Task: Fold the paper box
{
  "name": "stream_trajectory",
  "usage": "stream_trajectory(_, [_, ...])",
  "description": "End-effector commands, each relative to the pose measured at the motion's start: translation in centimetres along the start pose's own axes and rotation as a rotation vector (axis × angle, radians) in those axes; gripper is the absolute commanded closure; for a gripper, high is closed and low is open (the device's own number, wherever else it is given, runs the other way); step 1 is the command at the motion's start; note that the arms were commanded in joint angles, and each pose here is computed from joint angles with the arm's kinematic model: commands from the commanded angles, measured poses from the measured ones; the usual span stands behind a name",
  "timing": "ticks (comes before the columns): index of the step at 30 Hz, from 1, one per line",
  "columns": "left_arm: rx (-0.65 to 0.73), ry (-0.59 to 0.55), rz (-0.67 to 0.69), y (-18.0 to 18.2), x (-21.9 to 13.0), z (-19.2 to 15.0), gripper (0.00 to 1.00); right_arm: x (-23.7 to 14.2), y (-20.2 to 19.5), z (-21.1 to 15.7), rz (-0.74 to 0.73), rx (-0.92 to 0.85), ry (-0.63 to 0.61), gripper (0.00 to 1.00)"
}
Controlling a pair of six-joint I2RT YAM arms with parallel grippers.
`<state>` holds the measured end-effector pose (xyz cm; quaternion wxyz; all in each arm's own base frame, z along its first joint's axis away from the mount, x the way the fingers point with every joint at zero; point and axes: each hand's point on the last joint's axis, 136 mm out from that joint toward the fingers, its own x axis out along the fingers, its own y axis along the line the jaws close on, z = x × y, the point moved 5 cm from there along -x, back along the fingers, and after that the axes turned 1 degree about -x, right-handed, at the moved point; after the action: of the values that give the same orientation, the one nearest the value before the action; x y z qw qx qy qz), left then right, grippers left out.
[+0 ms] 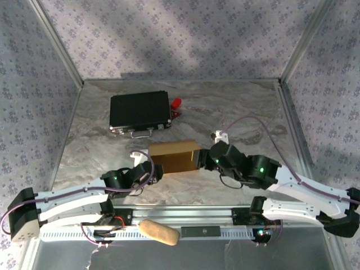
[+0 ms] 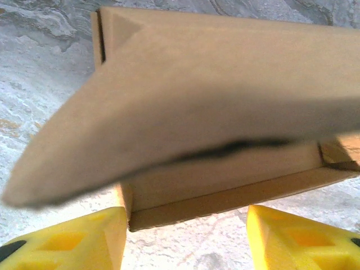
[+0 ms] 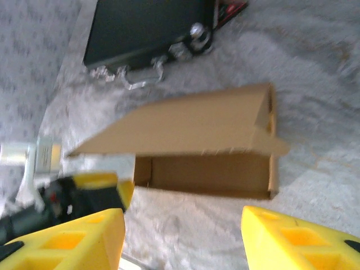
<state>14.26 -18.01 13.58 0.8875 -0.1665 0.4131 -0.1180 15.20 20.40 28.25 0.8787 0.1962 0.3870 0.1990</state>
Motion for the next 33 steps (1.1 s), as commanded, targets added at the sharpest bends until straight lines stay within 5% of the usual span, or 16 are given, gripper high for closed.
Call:
stream_trajectory(1, [-0.036, 0.024, -0.027, -1.2, -0.8, 0.5, 0.41, 1.3, -0.7, 2.2, -0.042, 0.124, 0.009, 0.44])
stream_trajectory(10, [-0.157, 0.011, -0.144, -3.6, -6.7, 3.2, 0.42, 6.1, -1.9, 4.8, -0.125, 0.201, 0.088, 0.5])
stream_trajectory(16, [-0.257, -0.067, -0.136, -3.4, -11.1, 6.7, 0.4, 7.7, -4.0, 5.1, -0.168, 0.233, 0.155, 0.39])
stream_trajectory(17, [-0.26, -0.098, -0.131, -3.3, -11.5, 7.3, 0.36, 7.8, -4.2, 5.1, -0.17, 0.241, 0.164, 0.38])
stream_trajectory(19, [-0.277, -0.142, -0.075, -2.2, -11.8, 8.3, 0.05, 8.2, -4.6, 5.3, -0.169, 0.259, 0.18, 0.37])
stream_trajectory(23, [-0.392, -0.095, -0.058, -0.4, -9.5, 10.8, 0.03, 9.8, -4.9, 5.3, -0.143, 0.291, 0.238, 0.37])
stream_trajectory(27, [-0.544, 0.032, -0.094, 1.5, -4.6, 11.7, 0.25, 11.4, -4.7, 4.7, -0.128, 0.297, 0.305, 0.38])
stream_trajectory(33, [-0.596, 0.135, -0.112, 1.4, -0.7, 10.9, 0.24, 12.5, -5.3, 3.6, -0.127, 0.318, 0.342, 0.41])
